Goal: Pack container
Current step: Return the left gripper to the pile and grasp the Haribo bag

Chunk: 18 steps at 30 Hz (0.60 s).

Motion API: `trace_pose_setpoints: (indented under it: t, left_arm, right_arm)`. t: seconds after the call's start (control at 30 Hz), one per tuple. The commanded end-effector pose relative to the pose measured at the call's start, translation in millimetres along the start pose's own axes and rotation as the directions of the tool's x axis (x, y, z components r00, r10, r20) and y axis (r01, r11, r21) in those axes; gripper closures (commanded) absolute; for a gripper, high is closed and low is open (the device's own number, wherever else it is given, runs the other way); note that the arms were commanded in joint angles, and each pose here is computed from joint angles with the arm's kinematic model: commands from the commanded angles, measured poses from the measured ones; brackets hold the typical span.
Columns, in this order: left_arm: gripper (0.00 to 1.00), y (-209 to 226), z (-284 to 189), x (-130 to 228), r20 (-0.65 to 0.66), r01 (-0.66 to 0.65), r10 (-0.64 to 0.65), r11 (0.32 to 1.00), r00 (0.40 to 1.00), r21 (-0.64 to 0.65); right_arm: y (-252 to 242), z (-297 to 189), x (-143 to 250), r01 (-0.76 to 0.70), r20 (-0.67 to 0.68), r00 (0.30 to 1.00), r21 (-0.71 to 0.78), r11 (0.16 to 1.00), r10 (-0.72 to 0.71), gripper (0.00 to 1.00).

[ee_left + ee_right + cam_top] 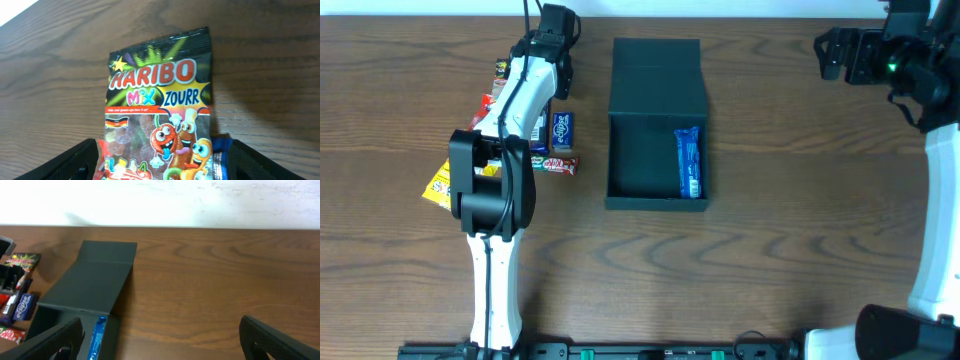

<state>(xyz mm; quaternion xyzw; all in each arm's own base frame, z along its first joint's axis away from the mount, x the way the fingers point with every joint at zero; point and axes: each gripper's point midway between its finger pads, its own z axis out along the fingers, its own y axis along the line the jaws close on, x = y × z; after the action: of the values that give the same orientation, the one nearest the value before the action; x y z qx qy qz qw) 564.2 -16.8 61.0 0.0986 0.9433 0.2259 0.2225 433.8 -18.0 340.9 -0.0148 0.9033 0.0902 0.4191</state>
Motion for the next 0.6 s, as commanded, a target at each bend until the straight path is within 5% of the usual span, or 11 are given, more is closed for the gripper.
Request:
trace_pose_setpoints:
  t: [0.0,0.57]
  left_arm:
    - [0.16,-1.7,11.4,7.0,-0.031,-0.029,0.028,0.999,0.999,-0.031]
    - [0.16,5.4,30.4,10.0,-0.028,0.064,-0.063,0.997,0.998,0.038]
  right_arm:
    - [-3.1,4.4,4.1,-0.006,-0.017,1.0,0.003,1.0,0.006,0.01]
    - [-4.5,10.5,11.6,-0.013,-0.037,0.999,0.002,1.0,0.013,0.01]
